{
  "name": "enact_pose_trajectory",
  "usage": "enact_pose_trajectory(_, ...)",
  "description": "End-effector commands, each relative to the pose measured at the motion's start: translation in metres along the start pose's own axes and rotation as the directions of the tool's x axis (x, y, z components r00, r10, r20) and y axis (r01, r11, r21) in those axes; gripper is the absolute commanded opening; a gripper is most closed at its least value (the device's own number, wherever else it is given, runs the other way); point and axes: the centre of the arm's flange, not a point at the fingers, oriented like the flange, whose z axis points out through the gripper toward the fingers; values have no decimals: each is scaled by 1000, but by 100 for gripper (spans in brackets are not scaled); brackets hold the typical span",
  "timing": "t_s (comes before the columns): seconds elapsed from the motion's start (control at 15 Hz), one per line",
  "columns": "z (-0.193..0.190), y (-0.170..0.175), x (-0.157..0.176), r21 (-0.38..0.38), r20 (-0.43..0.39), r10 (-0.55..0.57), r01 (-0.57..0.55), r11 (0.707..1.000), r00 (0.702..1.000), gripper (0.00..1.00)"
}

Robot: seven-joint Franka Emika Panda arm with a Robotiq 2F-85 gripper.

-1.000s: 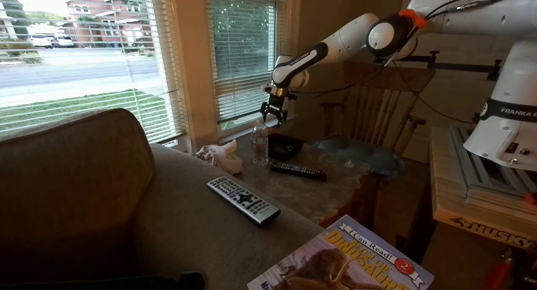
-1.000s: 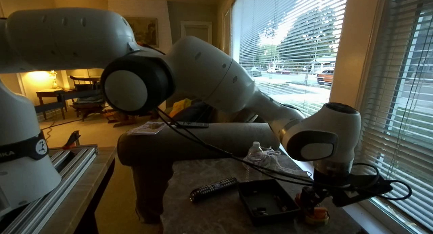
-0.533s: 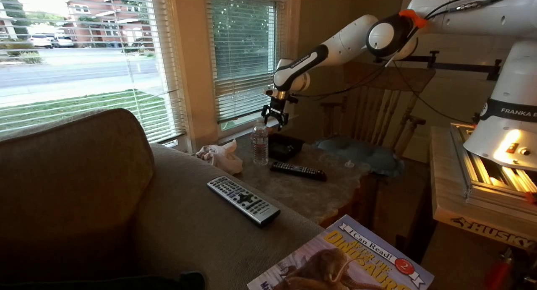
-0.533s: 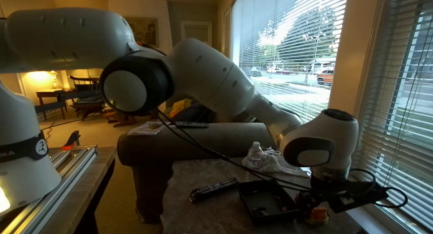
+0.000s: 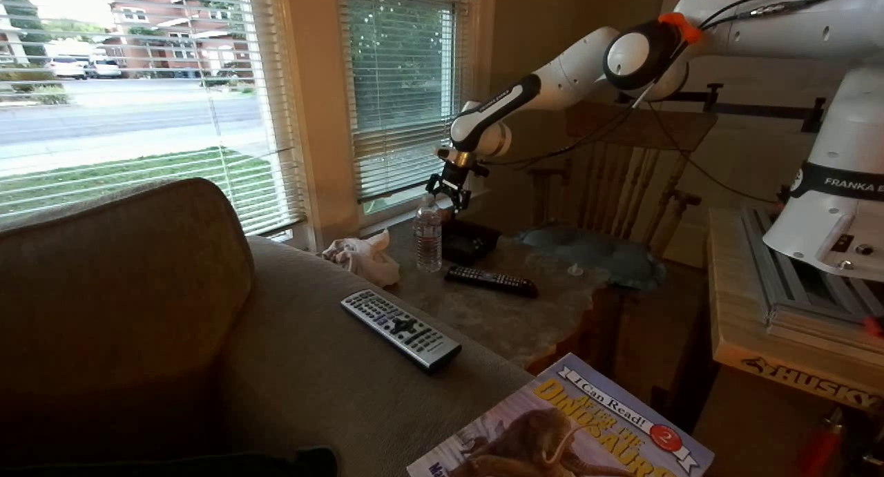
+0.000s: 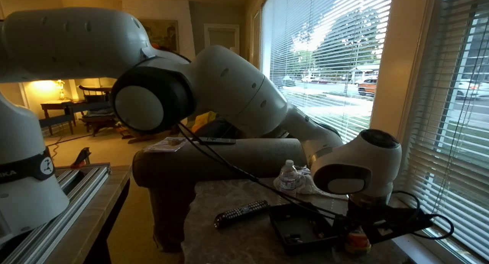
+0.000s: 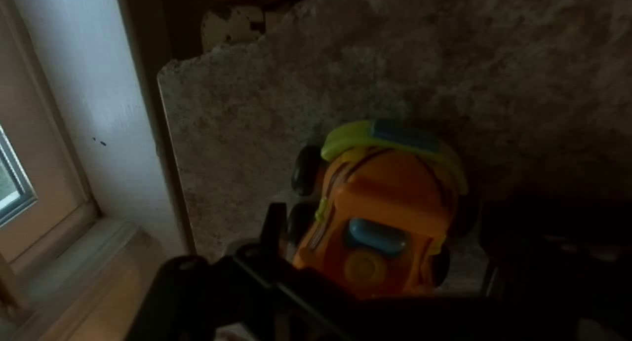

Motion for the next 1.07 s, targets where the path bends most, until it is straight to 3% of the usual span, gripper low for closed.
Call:
enact_pose_trajectory(0.0,23,17,-14,-2,-112,17,-17,1000,994,100)
enact_pose_trajectory(0.13,24,15,-17,10,-131,25,-24,1000,991,74)
enact_pose_trajectory(0.53,27,13,-21,39,-144,23,-17,999,989,31)
enact_pose_trajectory(1.0,19,17,-16,34,-129,2,2,999,992,19)
